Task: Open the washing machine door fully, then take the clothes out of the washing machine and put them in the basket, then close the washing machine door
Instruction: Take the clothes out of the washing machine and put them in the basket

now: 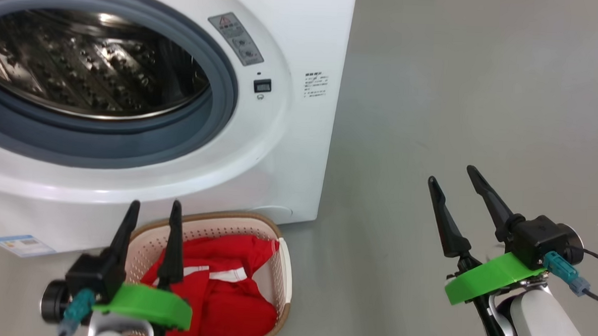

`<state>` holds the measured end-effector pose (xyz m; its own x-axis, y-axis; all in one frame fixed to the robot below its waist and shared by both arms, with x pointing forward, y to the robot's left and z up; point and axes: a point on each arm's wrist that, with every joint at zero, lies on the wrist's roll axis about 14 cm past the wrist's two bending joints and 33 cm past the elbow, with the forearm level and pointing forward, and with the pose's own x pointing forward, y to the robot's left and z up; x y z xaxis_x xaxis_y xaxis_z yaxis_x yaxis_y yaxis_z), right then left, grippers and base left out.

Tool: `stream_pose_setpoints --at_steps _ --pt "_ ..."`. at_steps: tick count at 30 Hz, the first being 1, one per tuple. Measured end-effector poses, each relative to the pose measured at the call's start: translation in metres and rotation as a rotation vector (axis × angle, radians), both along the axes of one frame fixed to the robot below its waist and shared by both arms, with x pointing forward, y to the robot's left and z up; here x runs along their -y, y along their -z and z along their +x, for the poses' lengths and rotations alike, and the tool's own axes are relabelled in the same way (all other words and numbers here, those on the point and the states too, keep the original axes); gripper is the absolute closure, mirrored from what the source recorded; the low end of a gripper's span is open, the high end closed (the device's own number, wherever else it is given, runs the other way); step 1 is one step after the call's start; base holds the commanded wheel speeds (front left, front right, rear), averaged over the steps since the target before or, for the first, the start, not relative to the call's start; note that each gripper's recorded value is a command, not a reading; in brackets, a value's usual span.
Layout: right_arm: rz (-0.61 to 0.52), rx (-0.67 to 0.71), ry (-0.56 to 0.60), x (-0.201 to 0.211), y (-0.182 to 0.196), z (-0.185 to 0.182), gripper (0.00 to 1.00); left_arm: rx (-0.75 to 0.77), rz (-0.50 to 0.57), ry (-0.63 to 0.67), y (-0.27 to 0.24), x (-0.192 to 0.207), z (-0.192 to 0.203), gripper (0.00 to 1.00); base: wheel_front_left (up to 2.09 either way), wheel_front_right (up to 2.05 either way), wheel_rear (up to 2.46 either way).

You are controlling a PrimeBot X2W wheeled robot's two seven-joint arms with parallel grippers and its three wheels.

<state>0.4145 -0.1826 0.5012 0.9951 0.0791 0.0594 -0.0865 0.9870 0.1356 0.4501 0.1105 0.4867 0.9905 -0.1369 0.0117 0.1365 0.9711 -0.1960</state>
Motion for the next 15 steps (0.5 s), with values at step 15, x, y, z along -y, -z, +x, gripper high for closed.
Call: stream_pose_setpoints --at_steps 15 --pt "0.002 0.015 0.049 0.012 -0.006 -0.034 0.0 0.05 0.048 -0.078 -0.02 -0.029 -0.055 0.0 0.0 0.0 0.0"
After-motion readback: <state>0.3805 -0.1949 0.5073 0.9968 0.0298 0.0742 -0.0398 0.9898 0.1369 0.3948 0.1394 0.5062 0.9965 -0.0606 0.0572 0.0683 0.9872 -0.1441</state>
